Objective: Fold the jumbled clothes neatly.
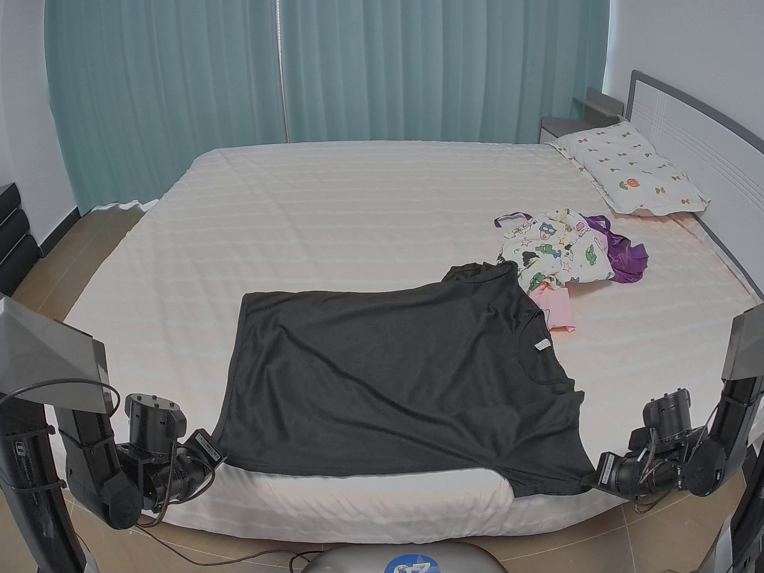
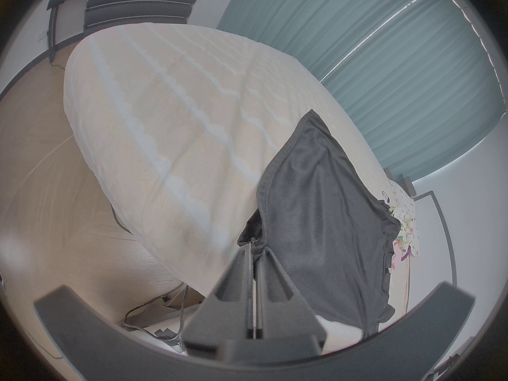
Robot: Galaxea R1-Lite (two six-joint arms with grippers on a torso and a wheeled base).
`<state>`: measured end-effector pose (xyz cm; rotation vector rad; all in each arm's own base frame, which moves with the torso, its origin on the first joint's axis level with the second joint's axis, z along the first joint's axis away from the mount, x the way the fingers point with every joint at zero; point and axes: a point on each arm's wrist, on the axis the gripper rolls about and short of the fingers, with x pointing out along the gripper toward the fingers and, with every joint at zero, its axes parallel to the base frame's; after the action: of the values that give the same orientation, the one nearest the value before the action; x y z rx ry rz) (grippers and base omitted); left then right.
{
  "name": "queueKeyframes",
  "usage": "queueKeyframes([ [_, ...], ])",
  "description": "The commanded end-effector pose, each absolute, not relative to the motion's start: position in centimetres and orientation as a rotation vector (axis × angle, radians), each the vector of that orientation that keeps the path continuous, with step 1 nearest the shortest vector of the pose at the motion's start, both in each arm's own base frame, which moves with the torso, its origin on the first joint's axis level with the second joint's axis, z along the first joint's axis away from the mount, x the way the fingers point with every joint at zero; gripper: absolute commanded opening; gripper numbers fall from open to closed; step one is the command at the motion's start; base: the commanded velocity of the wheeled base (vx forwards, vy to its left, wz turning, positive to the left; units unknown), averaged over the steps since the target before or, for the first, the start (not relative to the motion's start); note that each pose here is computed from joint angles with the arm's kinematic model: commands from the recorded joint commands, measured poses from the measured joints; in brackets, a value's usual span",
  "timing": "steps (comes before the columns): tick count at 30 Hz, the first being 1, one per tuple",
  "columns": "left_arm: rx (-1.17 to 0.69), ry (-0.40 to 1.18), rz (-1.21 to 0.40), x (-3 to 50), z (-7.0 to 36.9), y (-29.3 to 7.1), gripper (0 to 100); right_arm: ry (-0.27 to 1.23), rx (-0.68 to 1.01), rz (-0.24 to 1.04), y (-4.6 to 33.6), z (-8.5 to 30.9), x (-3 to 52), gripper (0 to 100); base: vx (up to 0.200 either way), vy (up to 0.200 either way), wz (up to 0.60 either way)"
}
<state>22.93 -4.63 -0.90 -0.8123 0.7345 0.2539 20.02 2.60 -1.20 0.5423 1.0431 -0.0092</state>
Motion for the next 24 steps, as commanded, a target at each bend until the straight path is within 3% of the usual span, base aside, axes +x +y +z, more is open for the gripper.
queueKeyframes([
  [1, -0.77, 0.737, 0.241, 22.2, -0.4, -4.4, 0, 1.051, 0.541, -0.029, 1.7, -0.7, 18.5, 0, 0.0, 0.0, 0.0],
  [24, -0.508, 0.872, 0.232, 18.9, -1.2, -3.9, 0, 1.071, 0.523, -0.015, 2.0, -0.4, 17.3, 0, 0.0, 0.0, 0.0],
])
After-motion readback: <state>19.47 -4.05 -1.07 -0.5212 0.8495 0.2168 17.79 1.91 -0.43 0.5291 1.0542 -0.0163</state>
